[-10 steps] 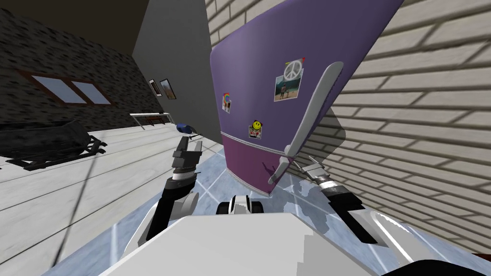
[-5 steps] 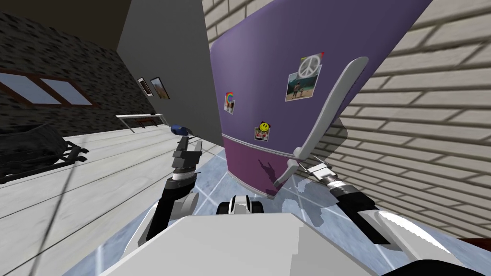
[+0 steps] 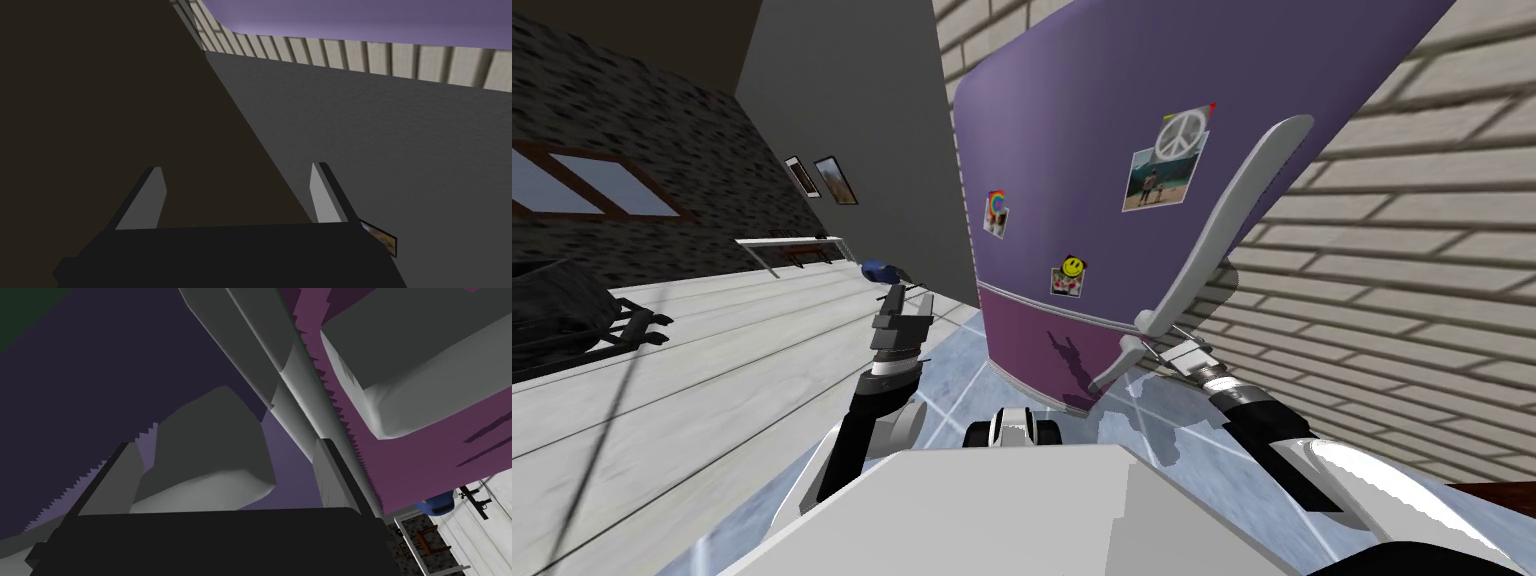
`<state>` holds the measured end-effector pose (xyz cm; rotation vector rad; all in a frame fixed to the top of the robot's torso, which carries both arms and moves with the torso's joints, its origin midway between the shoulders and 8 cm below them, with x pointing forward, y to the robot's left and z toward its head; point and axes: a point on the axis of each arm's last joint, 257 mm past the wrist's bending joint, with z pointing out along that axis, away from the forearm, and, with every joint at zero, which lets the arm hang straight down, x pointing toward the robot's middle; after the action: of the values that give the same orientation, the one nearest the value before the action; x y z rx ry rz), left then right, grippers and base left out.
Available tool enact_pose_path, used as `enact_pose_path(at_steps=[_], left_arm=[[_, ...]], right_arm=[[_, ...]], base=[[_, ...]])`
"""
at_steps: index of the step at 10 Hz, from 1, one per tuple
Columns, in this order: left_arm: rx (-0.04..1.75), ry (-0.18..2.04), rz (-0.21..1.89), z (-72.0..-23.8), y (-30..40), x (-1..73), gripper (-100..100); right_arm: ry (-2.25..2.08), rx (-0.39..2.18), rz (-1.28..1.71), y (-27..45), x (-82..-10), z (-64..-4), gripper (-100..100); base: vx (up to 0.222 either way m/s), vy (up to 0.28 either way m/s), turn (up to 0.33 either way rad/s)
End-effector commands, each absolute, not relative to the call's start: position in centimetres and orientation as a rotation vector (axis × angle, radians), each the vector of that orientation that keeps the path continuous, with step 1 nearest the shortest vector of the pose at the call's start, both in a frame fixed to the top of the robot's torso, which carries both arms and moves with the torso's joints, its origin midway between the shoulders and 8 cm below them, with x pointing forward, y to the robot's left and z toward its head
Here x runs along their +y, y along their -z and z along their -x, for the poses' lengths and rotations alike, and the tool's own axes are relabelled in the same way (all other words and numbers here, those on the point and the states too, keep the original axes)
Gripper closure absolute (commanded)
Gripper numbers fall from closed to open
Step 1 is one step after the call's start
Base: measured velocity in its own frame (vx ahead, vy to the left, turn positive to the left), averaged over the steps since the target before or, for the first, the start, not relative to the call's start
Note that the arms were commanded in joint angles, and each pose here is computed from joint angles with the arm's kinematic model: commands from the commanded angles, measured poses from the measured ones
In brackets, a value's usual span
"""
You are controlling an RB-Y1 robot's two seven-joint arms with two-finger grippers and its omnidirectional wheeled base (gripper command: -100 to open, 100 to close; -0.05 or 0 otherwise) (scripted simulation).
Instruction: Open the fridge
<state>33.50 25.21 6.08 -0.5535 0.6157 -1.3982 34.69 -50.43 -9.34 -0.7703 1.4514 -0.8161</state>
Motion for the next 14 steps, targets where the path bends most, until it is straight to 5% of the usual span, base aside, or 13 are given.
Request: enact_pose_path(at_steps=[1, 11, 12, 14], left_arm=[[0.616, 1.398, 0.553, -33.5, -6.1, 25.2, 0], [0.615, 1.399, 0.554, -33.5, -6.1, 25.2, 0], [0.615, 1.399, 0.553, -33.5, -6.1, 25.2, 0], [0.616, 1.398, 0.553, -33.5, -6.1, 25.2, 0]], right_arm=[[0.834, 1.462, 0.754, 9.2, -51.2, -34.2, 100], [0.973, 1.55, 0.632, 8.8, -56.9, -29.7, 100], [1.008, 1.56, 0.617, 9.1, -57.5, -29.7, -100], [1.042, 1.567, 0.606, 9.4, -58.0, -29.8, -100]], base=[[-0.028, 0.136, -0.135], [-0.123, 0.36, -0.162], [-0.016, 0.01, 0.101], [0.007, -0.063, 0.074]])
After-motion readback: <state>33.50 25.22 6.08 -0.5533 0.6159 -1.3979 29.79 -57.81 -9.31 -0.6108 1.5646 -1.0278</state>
